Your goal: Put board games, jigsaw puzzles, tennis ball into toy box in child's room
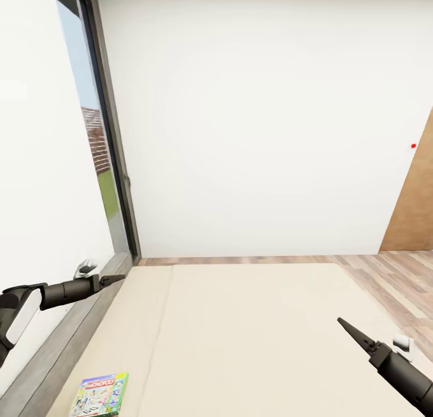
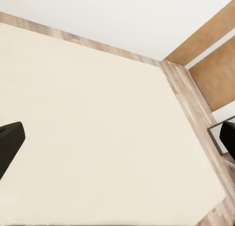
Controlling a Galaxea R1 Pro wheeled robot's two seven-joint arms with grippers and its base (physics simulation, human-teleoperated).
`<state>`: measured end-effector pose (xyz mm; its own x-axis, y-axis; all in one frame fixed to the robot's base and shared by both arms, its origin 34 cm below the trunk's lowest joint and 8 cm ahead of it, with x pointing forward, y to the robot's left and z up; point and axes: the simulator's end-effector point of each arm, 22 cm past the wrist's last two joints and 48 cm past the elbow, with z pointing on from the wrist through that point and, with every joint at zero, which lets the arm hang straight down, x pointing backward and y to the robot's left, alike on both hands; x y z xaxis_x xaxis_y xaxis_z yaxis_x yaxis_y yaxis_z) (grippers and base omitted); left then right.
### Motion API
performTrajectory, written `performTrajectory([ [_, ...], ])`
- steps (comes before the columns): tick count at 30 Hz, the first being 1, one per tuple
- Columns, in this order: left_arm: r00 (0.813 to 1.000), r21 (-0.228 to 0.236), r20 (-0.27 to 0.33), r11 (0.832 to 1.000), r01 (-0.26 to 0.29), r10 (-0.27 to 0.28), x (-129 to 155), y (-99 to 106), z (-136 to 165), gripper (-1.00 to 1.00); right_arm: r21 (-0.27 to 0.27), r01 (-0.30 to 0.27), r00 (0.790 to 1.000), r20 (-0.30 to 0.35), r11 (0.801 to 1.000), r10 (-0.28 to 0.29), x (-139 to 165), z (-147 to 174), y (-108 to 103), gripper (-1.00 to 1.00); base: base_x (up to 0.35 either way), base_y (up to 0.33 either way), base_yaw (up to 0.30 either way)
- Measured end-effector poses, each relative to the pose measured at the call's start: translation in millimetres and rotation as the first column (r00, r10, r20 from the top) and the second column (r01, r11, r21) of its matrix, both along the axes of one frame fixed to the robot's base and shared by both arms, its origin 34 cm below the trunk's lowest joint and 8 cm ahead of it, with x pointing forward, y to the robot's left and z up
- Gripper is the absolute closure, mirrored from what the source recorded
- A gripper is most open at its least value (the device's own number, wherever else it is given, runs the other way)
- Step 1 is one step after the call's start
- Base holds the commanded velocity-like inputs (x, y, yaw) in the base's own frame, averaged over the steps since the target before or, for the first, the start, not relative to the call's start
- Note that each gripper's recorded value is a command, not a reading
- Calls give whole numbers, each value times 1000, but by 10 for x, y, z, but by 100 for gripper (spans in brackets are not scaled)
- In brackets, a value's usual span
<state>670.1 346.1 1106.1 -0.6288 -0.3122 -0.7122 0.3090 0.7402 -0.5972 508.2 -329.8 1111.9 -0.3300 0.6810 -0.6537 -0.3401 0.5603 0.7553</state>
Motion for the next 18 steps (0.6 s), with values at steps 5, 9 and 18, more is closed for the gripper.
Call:
performTrajectory([
  [5,1000,1,-1,1000,-1,1,2,1,-4,-100,-1,-1,1000,0,1000,1,0,1,0,-100,0,169,0],
  [9,1000,2,-2,1000,-2,2,3,-1,-9,-100,-1,-1,1000,0,1000,1,0,1,0,-100,0,54,0],
  [18,1000,2,-3,1000,-3,3,5,-7,-15,-100,-3,0,1000,0,1000,0,0,3,-9,-100,0,15,0],
])
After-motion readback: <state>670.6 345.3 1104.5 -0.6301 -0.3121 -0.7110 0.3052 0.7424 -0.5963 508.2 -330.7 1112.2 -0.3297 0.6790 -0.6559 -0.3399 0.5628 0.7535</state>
